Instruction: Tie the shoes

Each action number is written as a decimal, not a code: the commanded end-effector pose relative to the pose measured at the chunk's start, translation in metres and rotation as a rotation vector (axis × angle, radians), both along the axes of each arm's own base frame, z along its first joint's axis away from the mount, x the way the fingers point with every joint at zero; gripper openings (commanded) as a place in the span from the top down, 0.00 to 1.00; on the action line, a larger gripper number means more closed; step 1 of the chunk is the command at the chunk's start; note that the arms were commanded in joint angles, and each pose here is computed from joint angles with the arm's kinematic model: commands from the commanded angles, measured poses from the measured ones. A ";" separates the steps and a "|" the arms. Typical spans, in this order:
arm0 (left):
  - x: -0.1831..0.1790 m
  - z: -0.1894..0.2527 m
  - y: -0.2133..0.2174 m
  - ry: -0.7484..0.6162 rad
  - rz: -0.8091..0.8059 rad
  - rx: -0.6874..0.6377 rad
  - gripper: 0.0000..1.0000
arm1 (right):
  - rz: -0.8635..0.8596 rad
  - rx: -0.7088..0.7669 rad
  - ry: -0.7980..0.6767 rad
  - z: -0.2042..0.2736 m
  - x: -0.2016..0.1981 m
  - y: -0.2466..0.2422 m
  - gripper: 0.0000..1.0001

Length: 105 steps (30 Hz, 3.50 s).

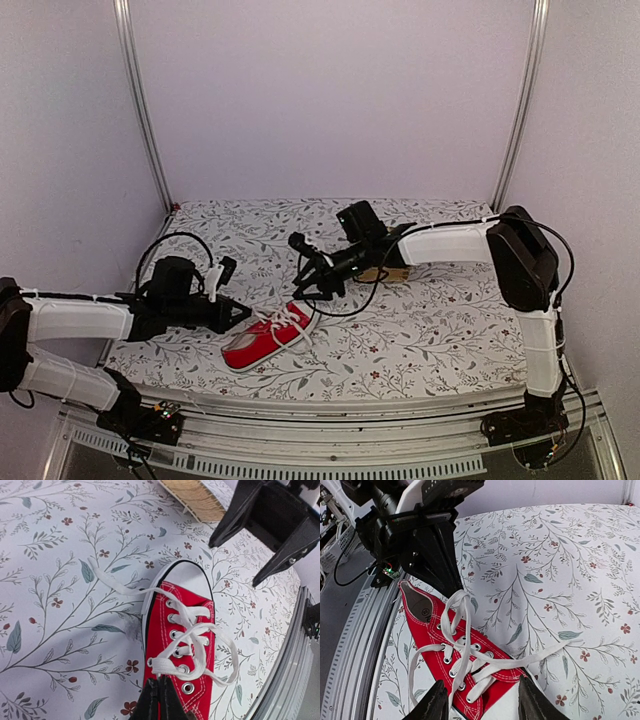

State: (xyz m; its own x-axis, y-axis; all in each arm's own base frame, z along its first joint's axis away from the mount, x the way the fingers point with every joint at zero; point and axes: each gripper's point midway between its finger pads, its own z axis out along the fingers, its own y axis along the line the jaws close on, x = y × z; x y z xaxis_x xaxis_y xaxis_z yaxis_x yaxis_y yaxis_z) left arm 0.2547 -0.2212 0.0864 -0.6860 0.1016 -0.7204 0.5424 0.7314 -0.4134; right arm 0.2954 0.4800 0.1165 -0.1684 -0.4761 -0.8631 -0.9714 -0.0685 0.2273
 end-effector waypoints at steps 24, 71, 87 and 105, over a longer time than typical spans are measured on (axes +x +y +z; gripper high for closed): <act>-0.016 -0.003 0.013 0.111 -0.004 -0.050 1.00 | -0.782 -0.185 0.200 -0.030 0.088 -0.002 0.46; -0.051 0.094 -0.004 0.123 0.031 -0.226 1.00 | -0.563 0.009 0.232 0.055 -0.065 -0.008 0.43; -0.049 0.117 -0.023 0.134 -0.084 -0.223 1.00 | -0.164 0.257 -0.039 0.108 -0.087 0.042 0.51; -0.047 0.118 -0.026 0.138 -0.093 -0.241 1.00 | -0.075 0.166 -0.099 0.065 -0.081 0.064 0.69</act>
State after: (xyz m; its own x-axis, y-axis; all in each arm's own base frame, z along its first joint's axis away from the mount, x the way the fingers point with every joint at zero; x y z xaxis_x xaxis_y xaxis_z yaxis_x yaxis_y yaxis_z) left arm 0.2030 -0.2453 0.1931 -0.7899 0.0144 -0.6130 0.5089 0.5730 -0.6424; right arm 0.2106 0.5348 0.1775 -0.1441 -0.3215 -0.9359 -0.9876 -0.0121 0.1563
